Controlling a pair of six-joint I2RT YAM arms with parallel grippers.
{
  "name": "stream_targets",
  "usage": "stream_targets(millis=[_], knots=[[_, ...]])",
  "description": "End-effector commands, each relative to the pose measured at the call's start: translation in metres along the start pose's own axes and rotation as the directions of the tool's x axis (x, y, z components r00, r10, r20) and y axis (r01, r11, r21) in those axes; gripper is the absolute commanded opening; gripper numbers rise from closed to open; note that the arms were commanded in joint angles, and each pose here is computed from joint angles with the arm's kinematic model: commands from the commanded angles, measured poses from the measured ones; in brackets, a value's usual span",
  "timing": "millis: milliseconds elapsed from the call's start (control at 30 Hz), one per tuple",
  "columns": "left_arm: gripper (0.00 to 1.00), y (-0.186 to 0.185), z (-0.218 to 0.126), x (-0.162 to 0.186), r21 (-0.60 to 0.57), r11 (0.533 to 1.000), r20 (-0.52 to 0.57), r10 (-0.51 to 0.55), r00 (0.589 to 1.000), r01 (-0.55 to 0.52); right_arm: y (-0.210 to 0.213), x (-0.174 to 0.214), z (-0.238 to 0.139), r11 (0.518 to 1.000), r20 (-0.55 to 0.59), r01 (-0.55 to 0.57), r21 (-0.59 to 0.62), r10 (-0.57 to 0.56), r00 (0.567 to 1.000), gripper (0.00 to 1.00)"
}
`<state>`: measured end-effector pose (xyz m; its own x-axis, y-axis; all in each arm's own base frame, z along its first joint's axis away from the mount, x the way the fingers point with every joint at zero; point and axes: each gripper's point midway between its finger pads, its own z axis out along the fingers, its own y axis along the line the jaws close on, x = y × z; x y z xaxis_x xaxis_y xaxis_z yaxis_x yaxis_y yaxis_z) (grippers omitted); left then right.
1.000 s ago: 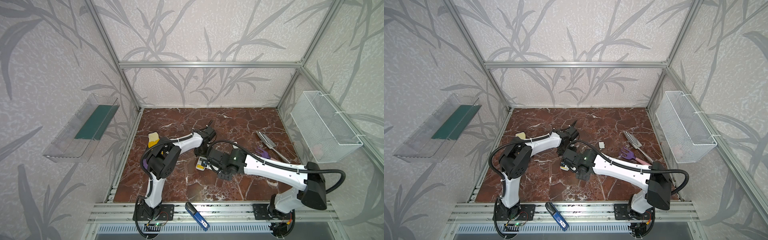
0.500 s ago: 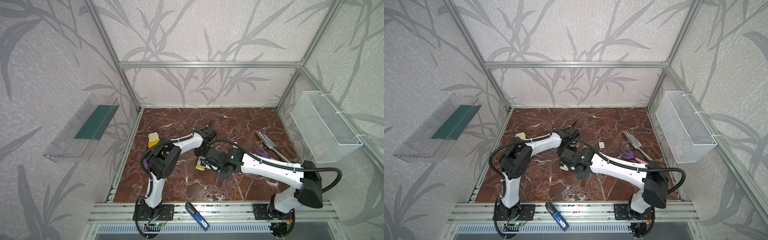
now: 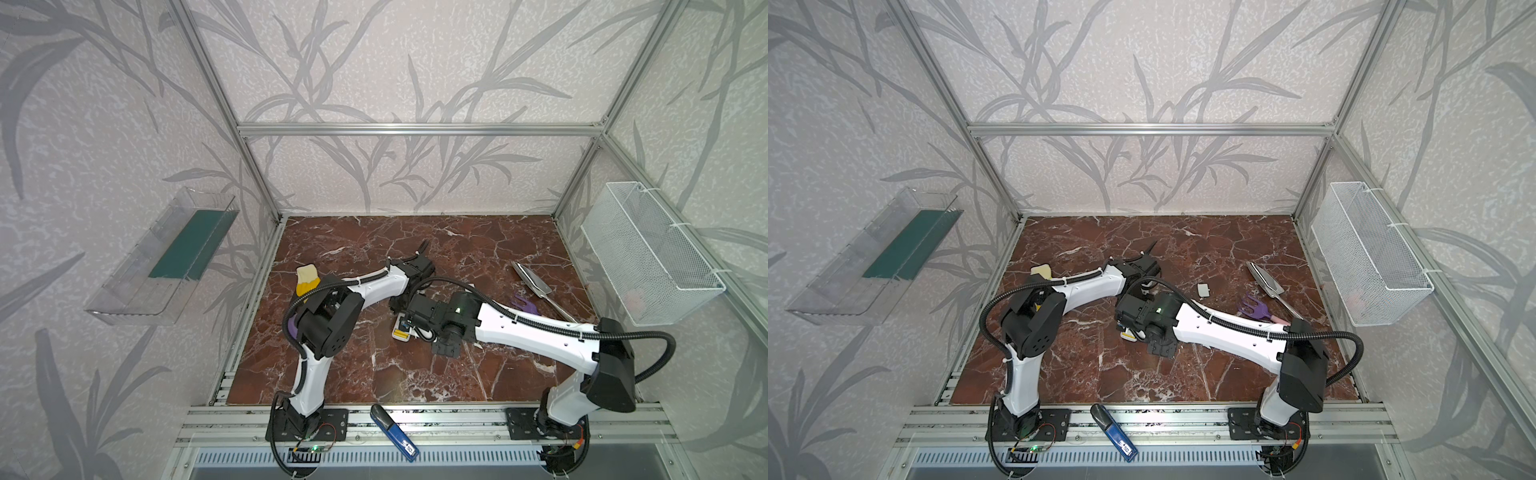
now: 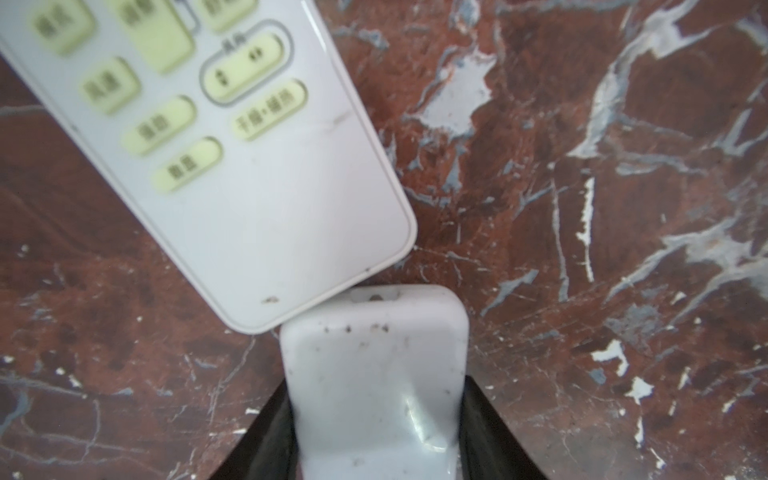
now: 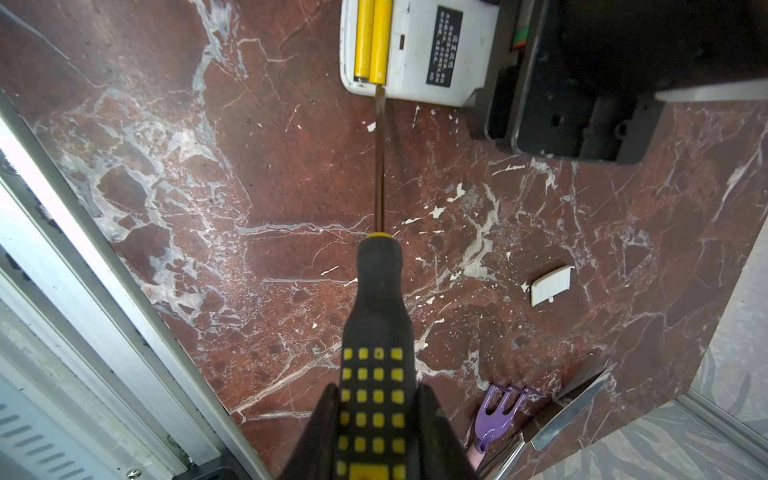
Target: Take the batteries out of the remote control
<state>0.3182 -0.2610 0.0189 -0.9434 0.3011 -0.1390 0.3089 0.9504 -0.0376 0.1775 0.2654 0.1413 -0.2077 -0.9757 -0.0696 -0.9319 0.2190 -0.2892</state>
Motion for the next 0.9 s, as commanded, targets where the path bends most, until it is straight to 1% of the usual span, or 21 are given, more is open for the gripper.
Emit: stream_targets(millis=[0, 200, 567, 733, 867], knots=[[0.48, 0.015, 0.016, 0.022, -0.091, 0.996, -0.097, -0.002, 0.995, -0.007, 0.001, 0.003, -0.007, 1.0, -0.013, 0.02, -0.011, -0.02, 1.0, 0.0], [0.48, 0.015, 0.014, 0.021, -0.105, 0.994, -0.092, 0.005, 0.996, -0.014, 0.002, -0.002, -0.004, 1.0, -0.005, 0.023, -0.019, -0.023, 1.0, 0.0], [0.48, 0.013, 0.012, 0.021, -0.118, 0.993, -0.09, 0.017, 0.996, -0.028, 0.002, -0.007, 0.001, 0.999, -0.043, 0.049, -0.024, -0.05, 0.998, 0.0], [0.48, 0.011, 0.017, 0.024, -0.103, 0.994, -0.101, 0.022, 0.995, -0.032, -0.002, -0.006, 0.01, 1.0, -0.022, 0.007, 0.022, -0.007, 1.0, 0.0], [0.48, 0.008, 0.021, 0.025, -0.077, 0.996, -0.107, 0.028, 0.994, -0.036, 0.002, -0.004, 0.023, 0.998, 0.032, -0.061, 0.034, 0.06, 0.998, 0.0]])
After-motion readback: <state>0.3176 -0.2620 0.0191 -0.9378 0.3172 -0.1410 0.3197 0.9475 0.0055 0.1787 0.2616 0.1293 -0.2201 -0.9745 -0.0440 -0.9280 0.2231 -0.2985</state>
